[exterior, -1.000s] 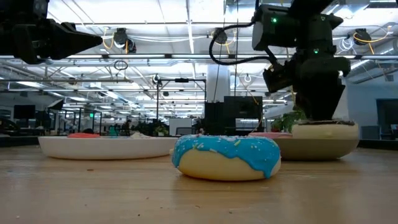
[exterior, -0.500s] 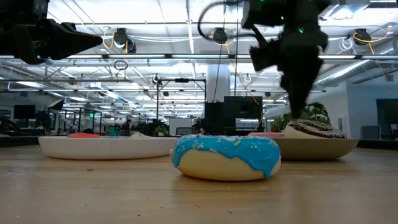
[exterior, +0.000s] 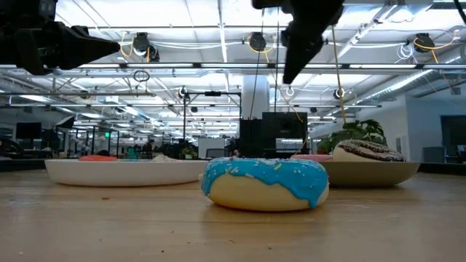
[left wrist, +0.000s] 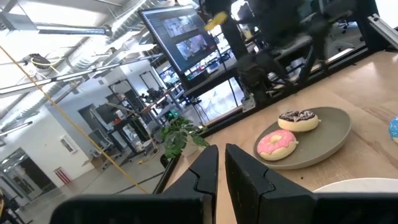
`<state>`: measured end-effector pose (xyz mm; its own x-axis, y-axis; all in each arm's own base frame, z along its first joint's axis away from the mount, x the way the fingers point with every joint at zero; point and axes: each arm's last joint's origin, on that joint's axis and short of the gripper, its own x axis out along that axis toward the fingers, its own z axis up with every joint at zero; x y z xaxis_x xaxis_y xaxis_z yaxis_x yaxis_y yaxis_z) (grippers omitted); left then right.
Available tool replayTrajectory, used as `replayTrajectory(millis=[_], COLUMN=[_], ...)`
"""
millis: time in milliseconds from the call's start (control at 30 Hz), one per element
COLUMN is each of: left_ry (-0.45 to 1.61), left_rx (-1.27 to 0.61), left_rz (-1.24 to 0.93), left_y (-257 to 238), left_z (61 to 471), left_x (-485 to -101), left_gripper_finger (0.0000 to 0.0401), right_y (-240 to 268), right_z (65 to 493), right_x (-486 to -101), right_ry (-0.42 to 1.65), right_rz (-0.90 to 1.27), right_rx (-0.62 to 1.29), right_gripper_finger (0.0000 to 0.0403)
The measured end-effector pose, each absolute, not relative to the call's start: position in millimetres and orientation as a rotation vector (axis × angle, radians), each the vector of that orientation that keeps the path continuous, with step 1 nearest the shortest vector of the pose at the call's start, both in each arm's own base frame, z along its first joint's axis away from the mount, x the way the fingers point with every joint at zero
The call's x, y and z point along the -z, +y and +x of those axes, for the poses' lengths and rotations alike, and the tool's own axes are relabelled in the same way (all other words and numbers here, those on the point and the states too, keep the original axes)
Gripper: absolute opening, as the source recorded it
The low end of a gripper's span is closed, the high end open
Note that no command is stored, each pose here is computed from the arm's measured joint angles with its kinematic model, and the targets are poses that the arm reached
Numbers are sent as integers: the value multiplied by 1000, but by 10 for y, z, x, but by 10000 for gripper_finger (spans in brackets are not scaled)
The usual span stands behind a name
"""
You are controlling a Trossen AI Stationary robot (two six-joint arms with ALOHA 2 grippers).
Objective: Pick & Place donuts
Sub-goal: Put the big blue donut on the gray plate
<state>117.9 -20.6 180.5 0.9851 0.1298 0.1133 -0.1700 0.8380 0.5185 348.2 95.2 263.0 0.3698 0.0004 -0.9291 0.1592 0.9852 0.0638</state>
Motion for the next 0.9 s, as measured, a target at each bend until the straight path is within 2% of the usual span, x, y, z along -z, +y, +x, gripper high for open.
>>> replayTrajectory(millis=[200,433,667,900], left_ry=[-73,-66,-59,-43], left_rx=[-158,-156,-155,-155], left_rz=[555,557,565,570], left_y=[-206,-206,-206,-205], left_z=[1179,1180,1181,1181], left_x=[-1803,-1797,-1790,-1775], left_gripper_finger=[37,37,37,37], right_y=[1197,1333,1400,1518], right_z=[3756,3965,4014,4076], right_x=[-2274,-2036,-1969,-1638], right_ry=[1259,1174,1147,1208], right_rz=[106,43,19,39], right_rx=[12,-103,-168,-231], right_gripper_finger=[224,224,224,224])
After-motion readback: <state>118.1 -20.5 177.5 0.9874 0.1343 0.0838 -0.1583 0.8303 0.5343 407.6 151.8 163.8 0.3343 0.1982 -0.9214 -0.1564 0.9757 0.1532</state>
